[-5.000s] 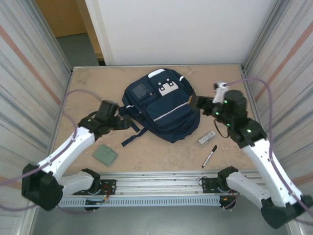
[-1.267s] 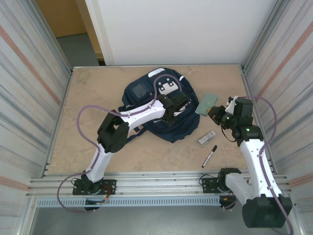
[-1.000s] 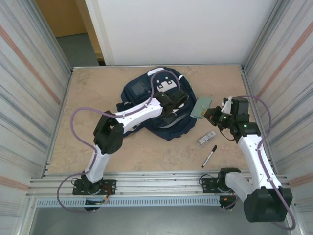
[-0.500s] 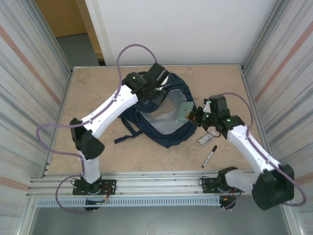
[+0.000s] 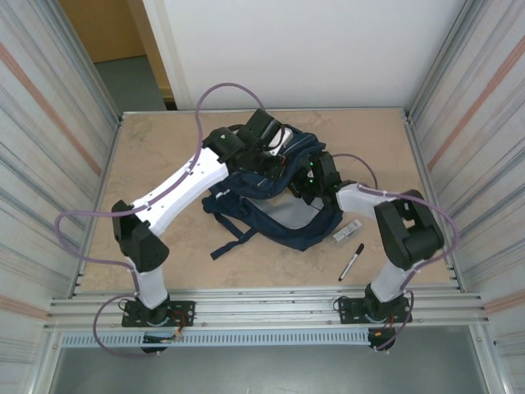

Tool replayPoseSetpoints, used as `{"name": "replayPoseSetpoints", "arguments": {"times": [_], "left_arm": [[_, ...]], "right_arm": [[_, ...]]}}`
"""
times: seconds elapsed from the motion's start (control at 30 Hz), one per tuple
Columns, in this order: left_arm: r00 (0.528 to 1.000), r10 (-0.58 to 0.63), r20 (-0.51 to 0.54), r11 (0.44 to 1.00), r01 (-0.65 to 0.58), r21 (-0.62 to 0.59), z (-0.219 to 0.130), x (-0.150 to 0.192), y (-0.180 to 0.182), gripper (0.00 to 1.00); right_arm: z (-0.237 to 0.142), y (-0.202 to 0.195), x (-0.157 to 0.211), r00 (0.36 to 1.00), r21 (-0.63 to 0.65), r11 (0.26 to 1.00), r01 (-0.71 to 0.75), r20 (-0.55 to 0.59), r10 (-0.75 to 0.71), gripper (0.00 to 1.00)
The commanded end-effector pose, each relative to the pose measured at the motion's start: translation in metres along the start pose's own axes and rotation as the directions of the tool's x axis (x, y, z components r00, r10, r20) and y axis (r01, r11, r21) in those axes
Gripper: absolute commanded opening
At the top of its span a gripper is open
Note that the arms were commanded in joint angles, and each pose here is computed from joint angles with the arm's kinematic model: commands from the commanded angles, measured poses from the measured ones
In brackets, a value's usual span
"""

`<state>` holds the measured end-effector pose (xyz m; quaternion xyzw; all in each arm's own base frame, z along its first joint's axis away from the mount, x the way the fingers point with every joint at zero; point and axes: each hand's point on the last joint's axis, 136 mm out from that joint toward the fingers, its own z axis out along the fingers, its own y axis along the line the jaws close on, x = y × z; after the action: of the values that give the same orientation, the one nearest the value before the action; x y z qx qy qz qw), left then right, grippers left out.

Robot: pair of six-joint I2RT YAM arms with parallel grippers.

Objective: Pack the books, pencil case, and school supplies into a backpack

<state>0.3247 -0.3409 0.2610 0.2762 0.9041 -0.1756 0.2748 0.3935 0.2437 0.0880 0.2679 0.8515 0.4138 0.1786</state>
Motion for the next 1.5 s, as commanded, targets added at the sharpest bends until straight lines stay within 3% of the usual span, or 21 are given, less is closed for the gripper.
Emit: {"name": "replayPoseSetpoints", "arguments": {"times": [0.0,0.23,0.27,0.33,0.47,0.53,0.77,0.87,1.1,1.23,1.33,1.4,1.47], "left_arm": [[0.964,-0.005,0.266,0.984,-0.043,0.174,-0.055,-0.053,-0.037,0.0],[0.972,-0.002,0.235,0.978,-0.047,0.202,-0.047,-0.049,-0.037,0.0],[0.972,-0.009,0.235,0.979,-0.039,0.199,-0.048,-0.049,-0.033,0.0],[0.972,-0.042,0.231,0.982,-0.003,0.19,-0.047,-0.047,-0.021,0.0],[0.966,-0.099,0.238,0.982,0.057,0.178,-0.043,-0.043,-0.001,0.0],[0.965,-0.115,0.236,0.982,0.075,0.171,-0.039,-0.039,0.006,0.0],[0.977,-0.084,0.197,0.995,0.07,0.078,-0.019,-0.028,0.02,0.0],[0.985,-0.067,0.161,0.996,0.056,0.073,-0.005,-0.024,0.019,0.0],[0.996,-0.06,0.066,0.986,0.049,0.158,0.028,-0.01,0.005,0.01],[0.999,-0.048,0.0,0.97,0.047,0.237,0.051,0.006,-0.012,0.24],[0.997,-0.077,-0.031,0.958,0.082,0.275,0.058,0.018,-0.014,0.45],[0.991,-0.129,-0.037,0.956,0.134,0.261,0.056,0.024,-0.004,0.54],[0.98,-0.198,-0.03,0.956,0.2,0.216,0.051,0.033,0.016,0.57]], "right_arm": [[0.021,0.044,-0.031,0.998,-0.173,0.985,-0.025,0.053,0.035,0.0],[0.061,0.064,-0.006,0.991,-0.232,0.973,0.005,-0.127,-0.035,0.01],[0.059,0.064,-0.003,0.99,-0.23,0.973,0.009,-0.132,-0.04,0.05],[0.053,0.058,0.001,0.991,-0.201,0.98,0.009,-0.129,-0.036,0.26],[0.036,0.045,0.008,0.992,-0.143,0.99,0.008,-0.127,-0.026,0.37],[0.024,0.042,0.011,0.991,-0.125,0.992,0.015,-0.129,-0.031,0.43],[-0.029,0.025,0.016,0.994,-0.105,0.994,0.026,-0.101,-0.037,0.46],[-0.062,0.017,0.017,0.992,-0.085,0.991,0.099,-0.071,-0.106,0.49],[-0.162,-0.028,-0.001,0.966,0.075,0.972,0.222,0.118,-0.23,0.53],[-0.213,-0.044,0.002,0.906,0.166,0.926,0.339,0.206,-0.369,0.56],[-0.222,-0.03,0.019,0.847,0.125,0.866,0.485,0.18,-0.5,0.56],[-0.221,-0.024,0.03,0.813,0.121,0.828,0.548,0.154,-0.561,0.57],[-0.217,-0.018,0.039,0.781,0.118,0.792,0.598,0.133,-0.61,0.57]]}}
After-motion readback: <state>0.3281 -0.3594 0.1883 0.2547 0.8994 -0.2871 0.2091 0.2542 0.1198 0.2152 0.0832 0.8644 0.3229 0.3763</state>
